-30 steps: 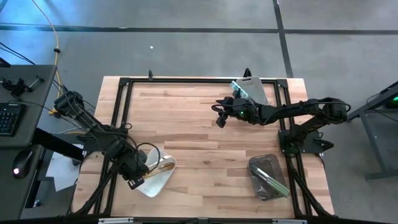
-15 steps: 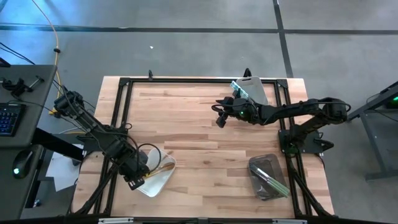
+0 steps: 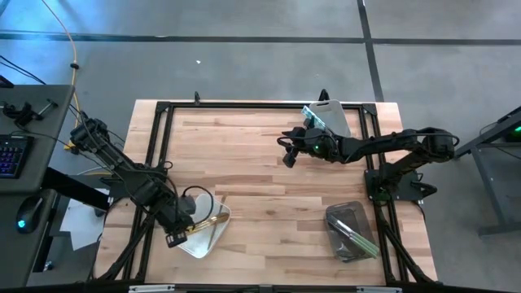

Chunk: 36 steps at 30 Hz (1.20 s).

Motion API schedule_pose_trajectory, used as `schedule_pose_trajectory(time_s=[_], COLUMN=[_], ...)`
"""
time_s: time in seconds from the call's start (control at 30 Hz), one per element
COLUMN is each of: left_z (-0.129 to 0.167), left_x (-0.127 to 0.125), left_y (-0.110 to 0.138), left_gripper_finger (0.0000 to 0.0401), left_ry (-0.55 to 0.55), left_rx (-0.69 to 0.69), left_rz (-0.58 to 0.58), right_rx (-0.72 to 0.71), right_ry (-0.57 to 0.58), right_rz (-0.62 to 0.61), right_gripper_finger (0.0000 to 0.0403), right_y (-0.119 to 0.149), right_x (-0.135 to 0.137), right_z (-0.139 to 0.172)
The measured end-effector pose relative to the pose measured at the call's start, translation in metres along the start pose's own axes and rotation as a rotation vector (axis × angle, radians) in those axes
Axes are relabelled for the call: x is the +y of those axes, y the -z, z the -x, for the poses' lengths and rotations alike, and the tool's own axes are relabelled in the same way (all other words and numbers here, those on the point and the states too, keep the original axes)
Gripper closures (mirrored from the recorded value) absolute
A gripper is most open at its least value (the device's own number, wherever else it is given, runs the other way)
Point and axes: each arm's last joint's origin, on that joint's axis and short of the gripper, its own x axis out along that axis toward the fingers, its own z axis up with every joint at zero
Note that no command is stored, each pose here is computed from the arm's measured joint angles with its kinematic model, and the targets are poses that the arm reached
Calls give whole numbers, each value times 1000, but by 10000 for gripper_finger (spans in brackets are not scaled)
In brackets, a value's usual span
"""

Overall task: Sort silverware by color (type)
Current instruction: Put the gold table knife into the white bin

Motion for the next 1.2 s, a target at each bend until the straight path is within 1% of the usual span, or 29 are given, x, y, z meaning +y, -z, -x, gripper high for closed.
schedule_pose_trajectory(time_s=[0.07, 0.23, 0.33, 0.4, 0.53, 0.6, 0.77, 0.87, 0.97, 1.07, 1.2], left_z=[-1, -7, -18, -30, -56, -61, -62, -66, -73, -78, -78], left_x=[0, 5, 15, 26, 49, 53, 49, 46, 44, 40, 31], left_y=[-5, -21, -31, -38, -51, -58, -71, -75, -79, -84, -91], left_gripper_finger=[398, 400, 401, 401, 397, 386, 339, 309, 285, 270, 264], left_ry=[5, 96, 144, 180, 199, 215, 199, 173, 139, 117, 102], left_rx=[-83, -261, -353, -395, -384, -393, -442, -436, -417, -406, -420], left_rz=[-24, -96, -121, -101, 42, 74, 76, 66, 86, 96, 59], right_rx=[1, -32, -54, -67, -61, -62, -60, -62, -59, -54, -53], right_ry=[-36, -159, -221, -227, -228, -228, -227, -226, -226, -225, -225], right_rz=[-2, -54, -69, -73, -72, -72, -65, -64, -61, -52, -51], right_gripper_finger=[265, 265, 265, 265, 265, 265, 265, 265, 265, 265, 265], right_y=[0, -3, -5, -5, -3, -4, -3, -3, -2, -2, -2], right_x=[1, 5, 8, 9, 9, 9, 9, 9, 9, 9, 9], right_z=[0, -1, -3, -5, -6, -6, -7, -7, -7, -7, -7])
